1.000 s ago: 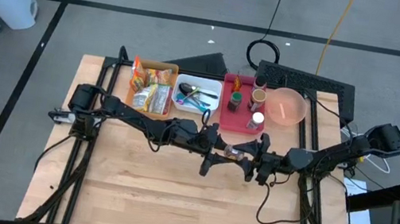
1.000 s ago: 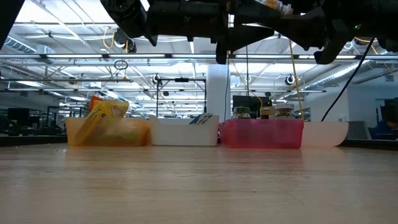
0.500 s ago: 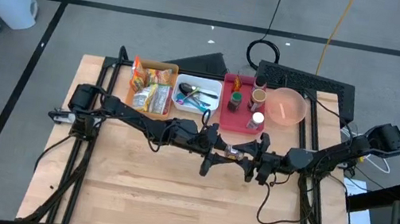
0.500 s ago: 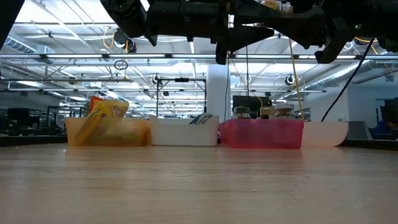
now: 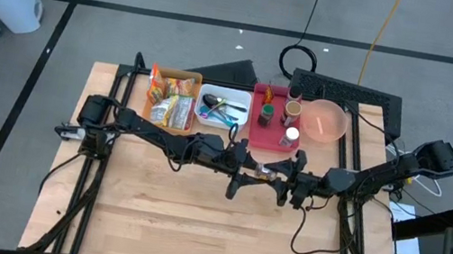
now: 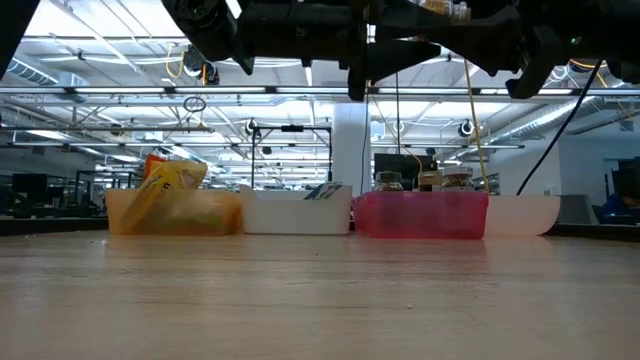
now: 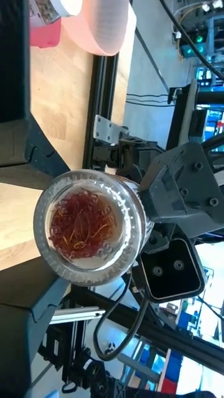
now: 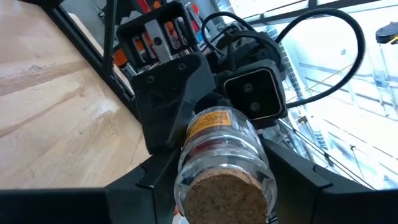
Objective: Pick & Place Food Item
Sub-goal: Put the brown seasoning bottle into the red bin
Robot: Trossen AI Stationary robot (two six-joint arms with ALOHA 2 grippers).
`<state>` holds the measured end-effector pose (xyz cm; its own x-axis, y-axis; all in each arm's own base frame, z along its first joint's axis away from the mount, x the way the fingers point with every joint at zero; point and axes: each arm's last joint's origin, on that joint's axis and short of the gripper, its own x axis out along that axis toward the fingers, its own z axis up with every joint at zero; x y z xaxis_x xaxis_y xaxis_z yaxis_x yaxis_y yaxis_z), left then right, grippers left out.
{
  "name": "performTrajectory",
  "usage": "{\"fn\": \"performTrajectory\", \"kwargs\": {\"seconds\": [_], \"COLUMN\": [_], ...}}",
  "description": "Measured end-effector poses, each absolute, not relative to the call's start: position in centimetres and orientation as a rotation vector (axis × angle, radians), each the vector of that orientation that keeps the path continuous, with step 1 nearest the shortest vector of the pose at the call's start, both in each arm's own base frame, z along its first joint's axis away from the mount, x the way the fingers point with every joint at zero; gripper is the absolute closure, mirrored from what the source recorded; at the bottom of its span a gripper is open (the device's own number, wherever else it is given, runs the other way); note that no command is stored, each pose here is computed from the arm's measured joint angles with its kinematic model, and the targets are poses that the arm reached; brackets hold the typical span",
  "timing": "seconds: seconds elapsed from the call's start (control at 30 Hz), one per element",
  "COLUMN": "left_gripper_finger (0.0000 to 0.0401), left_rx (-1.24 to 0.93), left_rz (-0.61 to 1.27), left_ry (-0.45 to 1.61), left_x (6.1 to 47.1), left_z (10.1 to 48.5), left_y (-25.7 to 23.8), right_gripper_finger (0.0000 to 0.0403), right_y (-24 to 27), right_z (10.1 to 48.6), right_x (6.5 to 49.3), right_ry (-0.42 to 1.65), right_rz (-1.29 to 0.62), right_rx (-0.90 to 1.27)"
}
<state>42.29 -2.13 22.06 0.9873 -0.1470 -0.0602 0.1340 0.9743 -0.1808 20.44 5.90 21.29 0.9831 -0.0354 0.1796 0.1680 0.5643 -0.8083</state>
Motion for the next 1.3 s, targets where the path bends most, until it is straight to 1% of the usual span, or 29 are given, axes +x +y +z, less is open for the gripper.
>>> {"fn": "performTrajectory", "kwargs": {"seconds": [0.23, 0.37, 0.5, 0.67, 0.83, 0.93, 1.03, 1.17, 1.3], "left_gripper_finger": [0.0229, 0.0229, 0.0229, 0.0229, 0.0229, 0.0229, 0.0229, 0.0229, 0.0229], "left_rx": [-0.153, -0.153, -0.156, -0.16, -0.171, -0.172, -0.146, -0.117, -0.086], "left_rz": [-0.118, -0.118, -0.117, -0.1, -0.081, -0.074, -0.077, -0.077, 0.0], "left_ry": [0.095, 0.085, 0.135, 0.207, 0.26, 0.298, 0.327, 0.398, 0.46], "left_x": [42.3, 42.3, 42.3, 42.1, 41.5, 40.9, 40.3, 39.2, 37.7], "left_z": [21.7, 21.8, 21.4, 21.0, 21.6, 22.1, 22.9, 23.8, 25.1], "left_y": [-1.9, -1.7, -1.7, -1.0, -0.3, -0.1, -0.2, -0.2, 0.0], "right_gripper_finger": [0.0219, 0.0219, 0.0219, 0.0219, 0.0219, 0.0219, 0.0219, 0.0219, 0.0219], "right_y": [5.9, 5.8, 5.7, 5.2, 4.8, 4.5, 3.9, 2.5, 0.2], "right_z": [22.0, 21.9, 22.3, 22.9, 24.1, 25.3, 26.7, 28.8, 31.2], "right_x": [20.3, 20.3, 20.1, 19.6, 19.6, 20.2, 20.9, 21.7, 21.9], "right_ry": [-0.196, -0.185, -0.191, -0.146, -0.034, 0.086, 0.222, 0.379, 0.468], "right_rz": [-0.159, -0.177, -0.199, -0.297, -0.404, -0.452, -0.452, -0.448, -0.428], "right_rx": [-0.951, -0.964, -0.981, -0.965, -0.952, -0.96, -0.954, -0.878, -0.772]}}
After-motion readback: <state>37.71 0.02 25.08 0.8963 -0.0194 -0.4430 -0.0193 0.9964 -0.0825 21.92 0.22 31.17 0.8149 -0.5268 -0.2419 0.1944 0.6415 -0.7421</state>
